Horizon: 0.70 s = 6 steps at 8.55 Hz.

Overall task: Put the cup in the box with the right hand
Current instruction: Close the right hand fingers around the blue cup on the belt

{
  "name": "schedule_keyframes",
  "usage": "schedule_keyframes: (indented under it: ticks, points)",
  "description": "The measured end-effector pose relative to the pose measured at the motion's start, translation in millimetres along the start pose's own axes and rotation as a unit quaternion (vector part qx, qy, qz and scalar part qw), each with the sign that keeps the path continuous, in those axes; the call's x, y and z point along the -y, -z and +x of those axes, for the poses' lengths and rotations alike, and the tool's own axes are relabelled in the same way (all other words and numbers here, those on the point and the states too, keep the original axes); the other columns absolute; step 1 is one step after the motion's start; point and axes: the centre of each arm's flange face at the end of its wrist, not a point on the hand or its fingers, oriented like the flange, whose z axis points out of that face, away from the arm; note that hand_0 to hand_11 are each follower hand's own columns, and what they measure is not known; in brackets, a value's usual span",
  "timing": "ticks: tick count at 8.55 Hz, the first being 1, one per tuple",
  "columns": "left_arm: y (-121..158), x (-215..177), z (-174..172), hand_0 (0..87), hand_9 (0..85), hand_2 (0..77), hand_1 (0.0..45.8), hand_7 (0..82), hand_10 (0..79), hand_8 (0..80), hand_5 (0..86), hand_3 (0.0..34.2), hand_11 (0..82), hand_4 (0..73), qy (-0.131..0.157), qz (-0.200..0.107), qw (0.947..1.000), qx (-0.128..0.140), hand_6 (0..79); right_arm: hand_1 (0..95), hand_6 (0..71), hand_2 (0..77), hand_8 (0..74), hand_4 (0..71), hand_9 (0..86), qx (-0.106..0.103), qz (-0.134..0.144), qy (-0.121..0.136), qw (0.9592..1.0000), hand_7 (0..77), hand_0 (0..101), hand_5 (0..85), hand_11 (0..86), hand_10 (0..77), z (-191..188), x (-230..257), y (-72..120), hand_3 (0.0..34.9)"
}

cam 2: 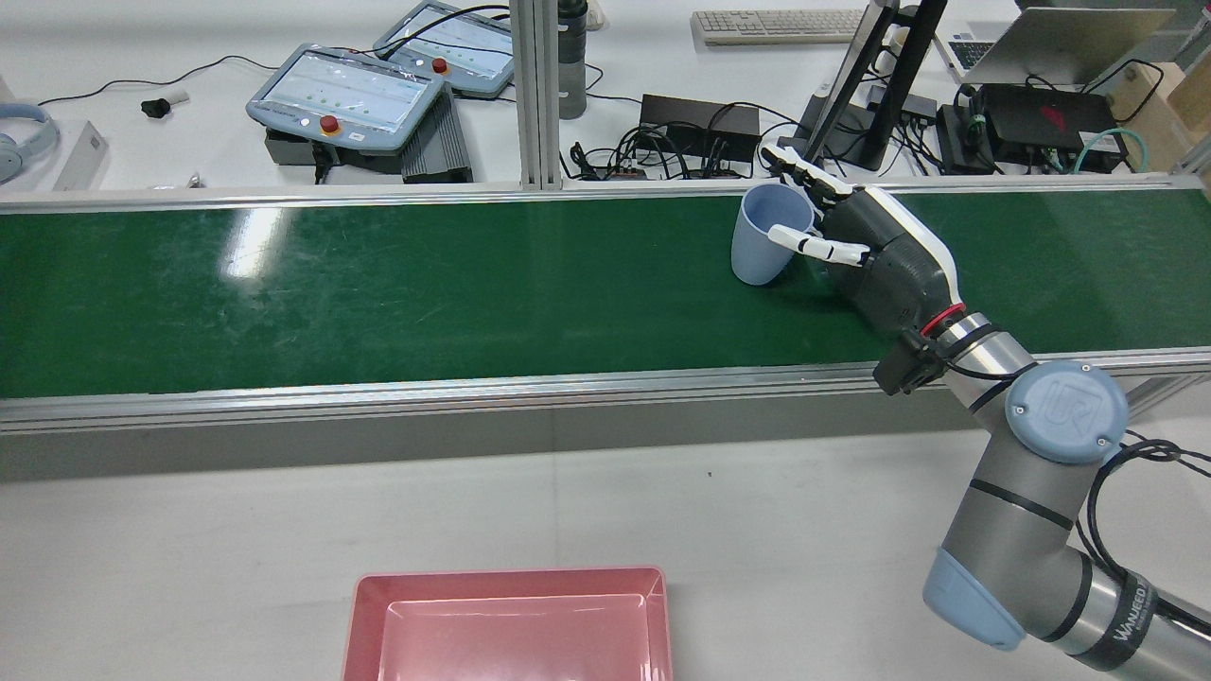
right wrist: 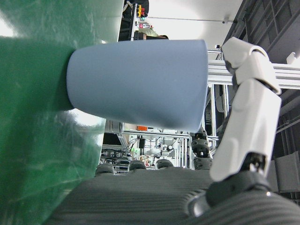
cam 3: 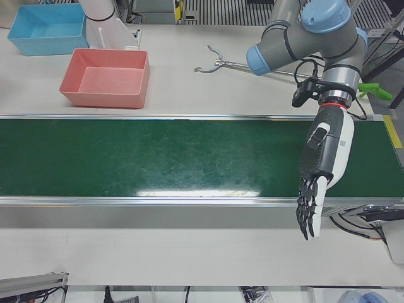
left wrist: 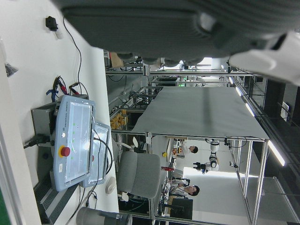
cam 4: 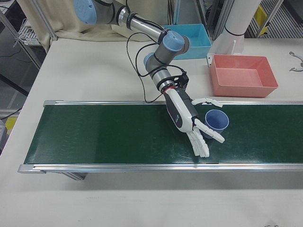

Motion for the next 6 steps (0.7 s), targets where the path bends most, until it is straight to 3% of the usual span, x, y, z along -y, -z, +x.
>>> schedule_keyframes:
  ticks: [6]
  points:
    - [-0.1,-0.1,-0.2,0.0,0.0,0.5,0.5,0.0,0.0,0.0,0.0,0.0,0.0,0.0,0.000,0.000,1.0000,0.000,0.0,25.6,0.5,24.5,0.5,0.0,0.5,-0.003,0.002,-0.001,1.0000,1.6,49,4.9,0.0,0.0,3.6,0.8,1.4,10.1]
